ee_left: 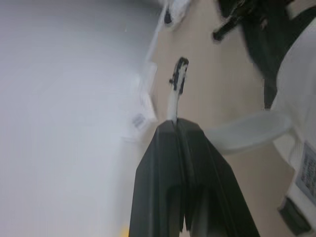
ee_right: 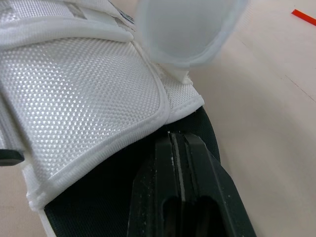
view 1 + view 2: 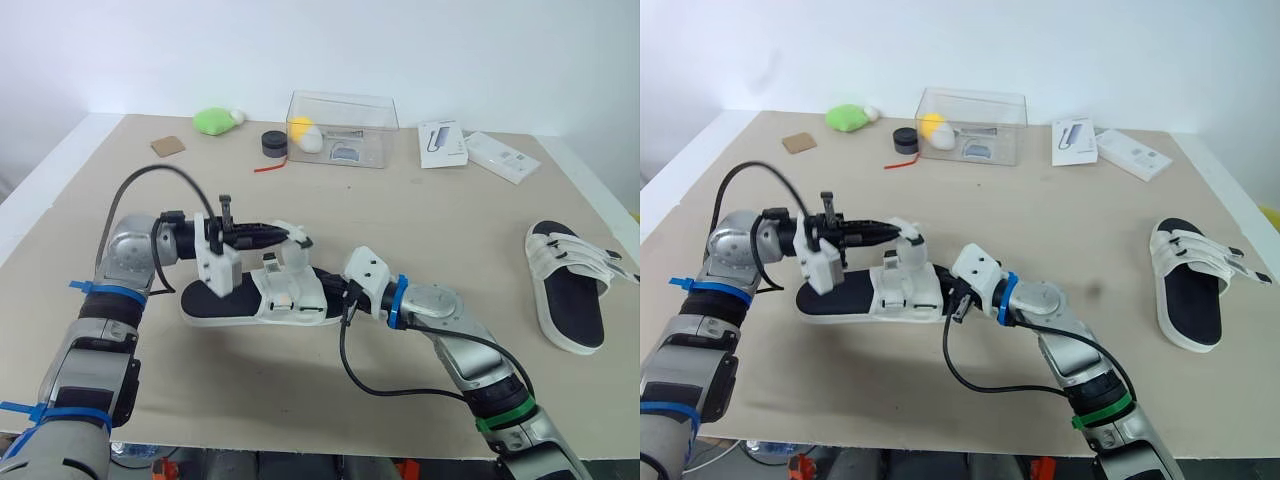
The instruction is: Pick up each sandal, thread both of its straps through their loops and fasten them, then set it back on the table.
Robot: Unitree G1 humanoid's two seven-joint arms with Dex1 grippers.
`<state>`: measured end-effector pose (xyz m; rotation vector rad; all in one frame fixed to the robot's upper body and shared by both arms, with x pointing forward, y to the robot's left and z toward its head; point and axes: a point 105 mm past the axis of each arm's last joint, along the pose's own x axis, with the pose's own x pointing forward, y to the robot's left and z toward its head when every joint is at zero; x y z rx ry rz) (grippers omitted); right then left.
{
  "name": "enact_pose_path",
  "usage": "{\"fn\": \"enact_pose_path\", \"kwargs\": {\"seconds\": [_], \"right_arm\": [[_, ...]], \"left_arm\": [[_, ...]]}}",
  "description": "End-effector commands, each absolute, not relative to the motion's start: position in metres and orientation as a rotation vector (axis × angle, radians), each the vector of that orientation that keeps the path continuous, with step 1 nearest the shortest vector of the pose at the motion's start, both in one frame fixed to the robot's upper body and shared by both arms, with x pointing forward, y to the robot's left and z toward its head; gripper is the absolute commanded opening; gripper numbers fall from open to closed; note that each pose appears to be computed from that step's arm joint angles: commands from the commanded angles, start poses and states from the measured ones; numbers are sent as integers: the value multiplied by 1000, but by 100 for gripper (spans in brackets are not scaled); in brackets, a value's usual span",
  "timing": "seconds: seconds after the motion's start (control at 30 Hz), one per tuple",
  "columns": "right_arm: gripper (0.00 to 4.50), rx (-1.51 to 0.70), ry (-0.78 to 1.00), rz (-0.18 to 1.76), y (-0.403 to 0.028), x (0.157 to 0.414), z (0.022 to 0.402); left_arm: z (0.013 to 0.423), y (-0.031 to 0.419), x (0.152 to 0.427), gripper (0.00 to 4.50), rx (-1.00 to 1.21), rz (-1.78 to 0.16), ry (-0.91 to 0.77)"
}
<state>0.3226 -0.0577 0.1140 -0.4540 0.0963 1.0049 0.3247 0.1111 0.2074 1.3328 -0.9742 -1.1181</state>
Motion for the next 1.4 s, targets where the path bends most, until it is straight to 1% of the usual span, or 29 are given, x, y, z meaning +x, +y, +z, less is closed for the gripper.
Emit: {"fn": "enact_pose_path", "kwargs": {"seconds": [0.03, 0.27, 0.4, 0.53, 0.57, 0.6, 0.67, 0.77, 0.87, 0.97, 1.07, 1.23, 1.4], "right_arm": [[0, -456, 143, 1036, -56, 317, 102], [0, -460, 145, 1036, -57, 316, 102], [0, -461, 141, 1037, -56, 317, 104], [0, -460, 134, 1029, -56, 319, 106], [0, -460, 133, 1027, -56, 319, 106], [0, -459, 133, 1026, -56, 319, 106], [0, -458, 133, 1024, -57, 318, 106], [0, -457, 133, 1021, -57, 318, 106], [0, -457, 132, 1019, -57, 318, 107], [0, -455, 131, 1017, -57, 318, 107], [0, -454, 129, 1016, -57, 318, 107], [0, -452, 128, 1014, -57, 319, 107], [0, -455, 130, 1014, -57, 319, 107]], "left_arm": [[208, 104, 307, 3, 1512, -1147, -1186], [188, 94, 297, 3, 1524, -1225, -1205], [181, 91, 304, 3, 1547, -1253, -1188], [177, 83, 305, 3, 1600, -1286, -1264], [174, 82, 311, 3, 1638, -1261, -1280], [171, 81, 317, 3, 1677, -1228, -1316], [164, 84, 325, 3, 1750, -1179, -1461], [159, 90, 328, 3, 1750, -1186, -1632], [159, 100, 333, 3, 1748, -1214, -1741], [163, 103, 332, 3, 1697, -1244, -1800], [164, 102, 329, 3, 1657, -1267, -1823], [166, 99, 328, 3, 1622, -1266, -1804], [175, 93, 326, 3, 1564, -1264, -1738]]}}
